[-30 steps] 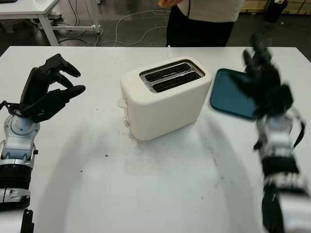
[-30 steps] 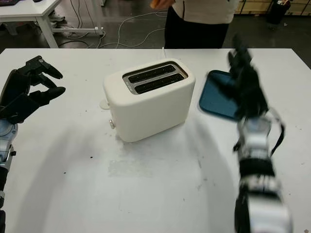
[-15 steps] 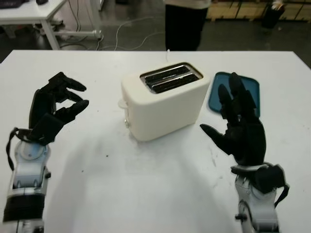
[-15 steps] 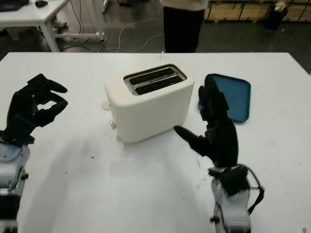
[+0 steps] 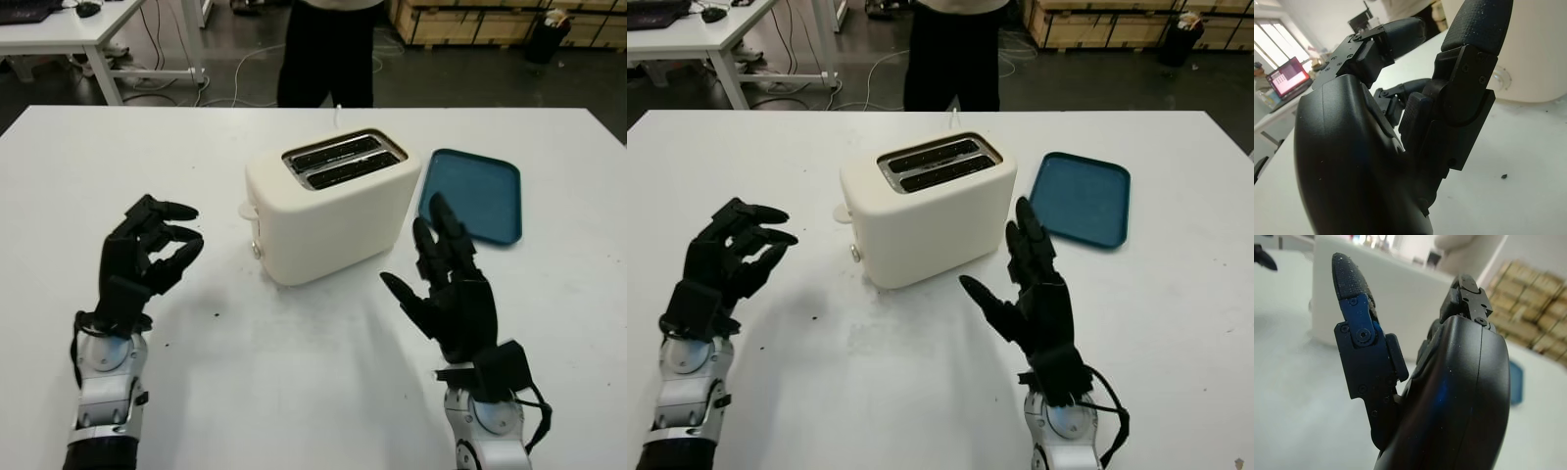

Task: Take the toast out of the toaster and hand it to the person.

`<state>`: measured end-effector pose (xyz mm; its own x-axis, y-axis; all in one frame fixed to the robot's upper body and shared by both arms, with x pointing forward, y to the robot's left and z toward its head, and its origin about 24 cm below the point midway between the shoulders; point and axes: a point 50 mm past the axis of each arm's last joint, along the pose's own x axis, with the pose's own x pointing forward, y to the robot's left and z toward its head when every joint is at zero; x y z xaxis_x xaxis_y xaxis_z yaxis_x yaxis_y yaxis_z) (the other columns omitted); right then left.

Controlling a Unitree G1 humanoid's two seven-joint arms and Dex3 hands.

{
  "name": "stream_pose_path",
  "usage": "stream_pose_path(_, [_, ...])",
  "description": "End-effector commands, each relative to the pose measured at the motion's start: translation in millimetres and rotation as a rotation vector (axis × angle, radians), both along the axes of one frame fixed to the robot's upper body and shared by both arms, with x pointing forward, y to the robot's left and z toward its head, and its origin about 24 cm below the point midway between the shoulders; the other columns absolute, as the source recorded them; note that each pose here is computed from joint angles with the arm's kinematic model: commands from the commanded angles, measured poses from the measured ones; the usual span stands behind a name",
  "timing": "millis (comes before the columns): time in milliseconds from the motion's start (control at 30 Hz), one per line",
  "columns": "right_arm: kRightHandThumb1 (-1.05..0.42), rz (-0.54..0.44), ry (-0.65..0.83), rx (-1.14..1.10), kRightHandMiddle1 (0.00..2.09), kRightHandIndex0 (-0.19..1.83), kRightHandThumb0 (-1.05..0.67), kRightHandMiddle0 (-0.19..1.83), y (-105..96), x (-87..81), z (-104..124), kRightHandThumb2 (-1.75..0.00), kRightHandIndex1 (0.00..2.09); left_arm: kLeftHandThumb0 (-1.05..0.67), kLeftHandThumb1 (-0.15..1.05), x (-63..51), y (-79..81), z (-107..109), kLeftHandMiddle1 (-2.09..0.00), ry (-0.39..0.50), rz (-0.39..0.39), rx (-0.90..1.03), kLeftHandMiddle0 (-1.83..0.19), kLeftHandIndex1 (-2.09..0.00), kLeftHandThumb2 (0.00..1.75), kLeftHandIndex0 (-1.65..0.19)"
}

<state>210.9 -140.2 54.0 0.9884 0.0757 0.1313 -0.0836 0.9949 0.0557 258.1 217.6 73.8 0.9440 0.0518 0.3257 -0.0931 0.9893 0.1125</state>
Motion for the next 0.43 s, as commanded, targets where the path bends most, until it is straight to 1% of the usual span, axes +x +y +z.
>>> stream_pose_path(0, [-0.92, -0.011, 0.01, 0.022, 0.0, 0.0, -0.72, 0.0, 1.4, 3.6, -0.8, -0.1, 0.0, -1.05, 0.88, 1.3, -2.7, -0.3, -1.3, -0.025, -0.015, -0.004, -0.39, -1.19, 0.0, -0.41])
stream_pose_path(167, [-0.92, -0.023, 0.021, 0.055, 0.0, 0.0, -0.69, 0.0, 2.4, 4.0, -0.3, -0.12, 0.0, -1.05, 0.88, 3.1, -5.5, -5.8, -1.3, -0.019, -0.054, -0.006, -0.37, -1.17, 0.0, -0.41])
stream_pose_path(400, [-0.92, -0.031, 0.016, 0.056, 0.0, 0.0, -0.69, 0.0, -1.0, 4.8, 0.3, -0.13, 0.0, -1.05, 0.89, 2.8, -8.4, -8.4, -1.3, -0.02, -0.06, -0.01, -0.36, -1.16, 0.0, -0.42])
